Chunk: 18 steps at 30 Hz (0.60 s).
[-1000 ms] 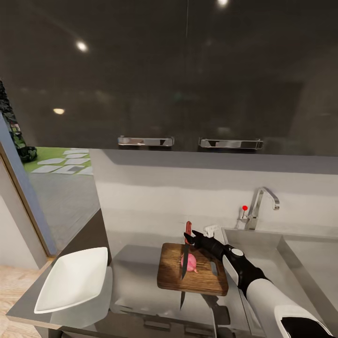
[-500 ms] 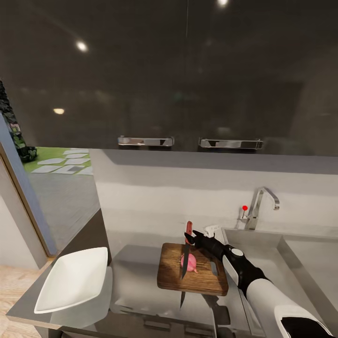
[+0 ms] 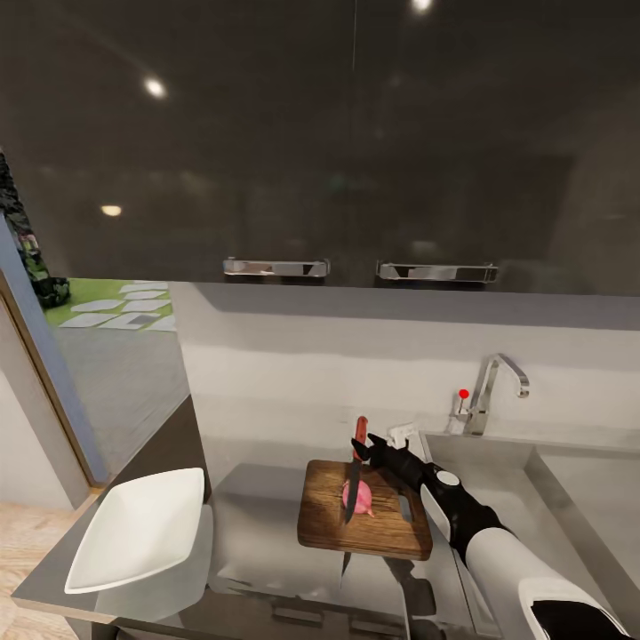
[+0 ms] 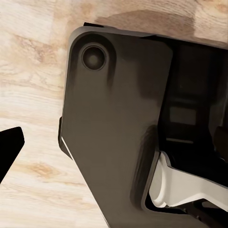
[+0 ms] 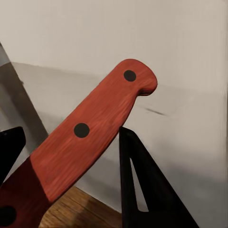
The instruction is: In the kitchen, take the Vidalia onion out of the sink, dice it on the chopping board with the paring knife, put the diced onion into the bowl on the countertop, then place both the paring knife and the chopping board into the sink.
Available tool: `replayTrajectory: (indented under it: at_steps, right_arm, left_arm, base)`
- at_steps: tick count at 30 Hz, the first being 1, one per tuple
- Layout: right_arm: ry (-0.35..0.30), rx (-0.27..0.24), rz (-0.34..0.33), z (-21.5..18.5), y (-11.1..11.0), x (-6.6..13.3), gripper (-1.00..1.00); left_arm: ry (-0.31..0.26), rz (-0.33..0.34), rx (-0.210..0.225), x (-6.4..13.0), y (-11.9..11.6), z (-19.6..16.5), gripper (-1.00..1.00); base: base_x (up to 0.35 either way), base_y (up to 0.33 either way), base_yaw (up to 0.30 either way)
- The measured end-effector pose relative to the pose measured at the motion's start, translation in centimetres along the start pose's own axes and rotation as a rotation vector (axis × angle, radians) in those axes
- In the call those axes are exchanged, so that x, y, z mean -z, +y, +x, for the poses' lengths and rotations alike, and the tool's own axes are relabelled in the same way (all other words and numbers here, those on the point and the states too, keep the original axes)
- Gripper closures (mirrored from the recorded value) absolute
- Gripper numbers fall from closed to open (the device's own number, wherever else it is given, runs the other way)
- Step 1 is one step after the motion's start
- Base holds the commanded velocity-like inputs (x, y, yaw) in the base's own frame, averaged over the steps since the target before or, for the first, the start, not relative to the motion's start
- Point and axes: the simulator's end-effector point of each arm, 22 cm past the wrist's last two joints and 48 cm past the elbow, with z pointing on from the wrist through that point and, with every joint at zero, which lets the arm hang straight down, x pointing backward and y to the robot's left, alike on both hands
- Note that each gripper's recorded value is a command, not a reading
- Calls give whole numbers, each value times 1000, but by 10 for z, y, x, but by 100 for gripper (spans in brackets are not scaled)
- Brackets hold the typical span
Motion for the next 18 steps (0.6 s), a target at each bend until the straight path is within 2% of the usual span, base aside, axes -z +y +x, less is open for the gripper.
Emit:
replayTrajectory:
  at_steps: [3,4,18]
  right_arm:
    - [10,31,4,2,-1,0,100]
    - [14,51,54,3,-11,0,100]
    - [13,50,56,2,-12,0,100]
  left_arm:
    - [0,0,0,0,0,0,-100]
    - [0,2,0,0,-1,0,-100]
    - [0,2,0,0,-1,0,-100]
  base:
    - [0,0,0]
    - [0,0,0]
    - [0,0,0]
